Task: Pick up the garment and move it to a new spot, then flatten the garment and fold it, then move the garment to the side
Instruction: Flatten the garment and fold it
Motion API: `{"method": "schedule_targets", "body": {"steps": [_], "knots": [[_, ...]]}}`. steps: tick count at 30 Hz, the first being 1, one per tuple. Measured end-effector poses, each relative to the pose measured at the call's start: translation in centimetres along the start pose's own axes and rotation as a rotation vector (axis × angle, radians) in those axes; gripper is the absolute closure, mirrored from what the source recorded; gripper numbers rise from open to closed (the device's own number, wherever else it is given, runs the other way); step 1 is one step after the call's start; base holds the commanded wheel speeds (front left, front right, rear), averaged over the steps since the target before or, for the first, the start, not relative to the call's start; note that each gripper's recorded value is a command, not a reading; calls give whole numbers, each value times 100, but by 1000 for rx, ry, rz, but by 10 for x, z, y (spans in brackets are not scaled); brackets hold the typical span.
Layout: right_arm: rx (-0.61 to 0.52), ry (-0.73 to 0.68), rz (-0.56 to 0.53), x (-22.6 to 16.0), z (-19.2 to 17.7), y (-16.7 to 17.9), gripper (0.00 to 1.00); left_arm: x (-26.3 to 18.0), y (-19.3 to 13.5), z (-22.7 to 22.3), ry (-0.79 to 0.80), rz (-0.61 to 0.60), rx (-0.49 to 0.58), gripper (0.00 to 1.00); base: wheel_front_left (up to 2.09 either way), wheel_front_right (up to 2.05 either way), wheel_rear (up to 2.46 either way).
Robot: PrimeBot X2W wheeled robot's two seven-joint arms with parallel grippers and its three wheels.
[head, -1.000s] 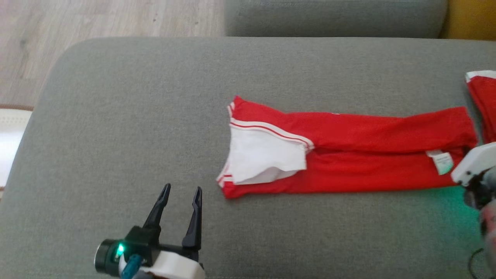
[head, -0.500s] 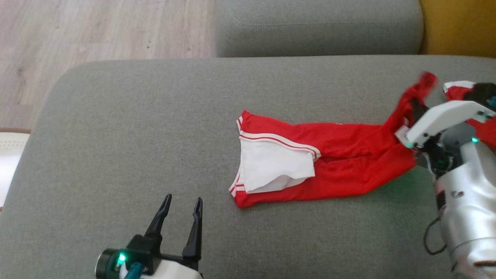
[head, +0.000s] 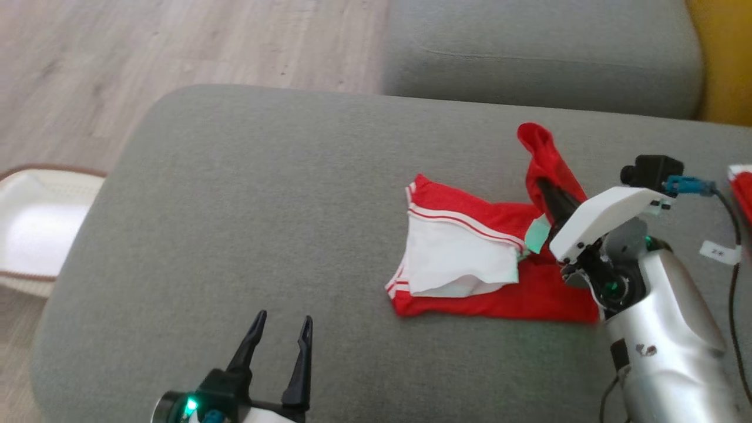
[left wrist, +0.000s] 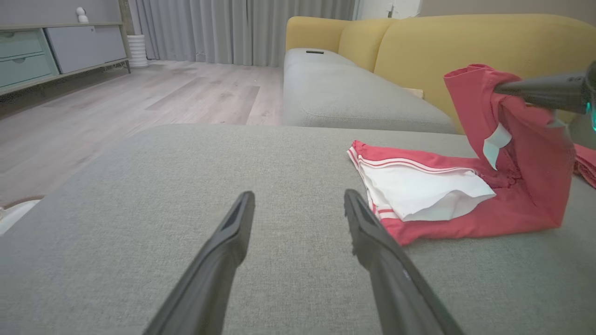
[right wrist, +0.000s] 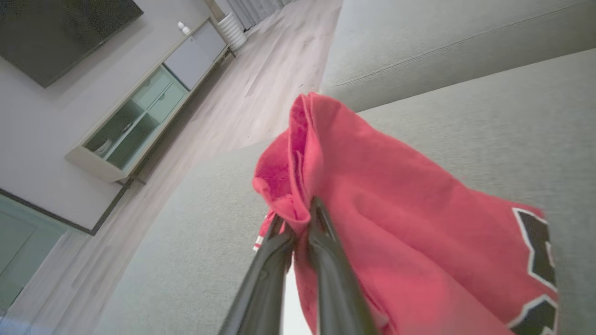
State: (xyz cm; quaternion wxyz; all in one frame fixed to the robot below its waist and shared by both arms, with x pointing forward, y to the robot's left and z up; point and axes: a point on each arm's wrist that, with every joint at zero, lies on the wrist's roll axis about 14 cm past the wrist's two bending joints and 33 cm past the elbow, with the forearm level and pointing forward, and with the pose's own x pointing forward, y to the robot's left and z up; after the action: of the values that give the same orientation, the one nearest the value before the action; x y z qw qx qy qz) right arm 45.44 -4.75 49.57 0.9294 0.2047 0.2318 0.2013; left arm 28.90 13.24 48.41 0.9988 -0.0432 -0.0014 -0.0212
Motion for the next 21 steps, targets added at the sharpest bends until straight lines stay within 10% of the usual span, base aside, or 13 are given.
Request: {"method": "schedule_targets", "body": {"steps": [16,17,18,21], "knots": [[2,238,202,27,-87,77,100,-22,23,-4,9,110,-16,0,0,0,0],[1,248,204,28,-92,78,78,-23,24,-4,7,115,-16,0,0,0,0],[0,254,206,28,-95,79,3,-22,25,-3,4,118,-18,0,0,0,0],[24,234,223,31,-93,86,0,-21,26,-1,-2,125,-18,0,0,0,0]]}}
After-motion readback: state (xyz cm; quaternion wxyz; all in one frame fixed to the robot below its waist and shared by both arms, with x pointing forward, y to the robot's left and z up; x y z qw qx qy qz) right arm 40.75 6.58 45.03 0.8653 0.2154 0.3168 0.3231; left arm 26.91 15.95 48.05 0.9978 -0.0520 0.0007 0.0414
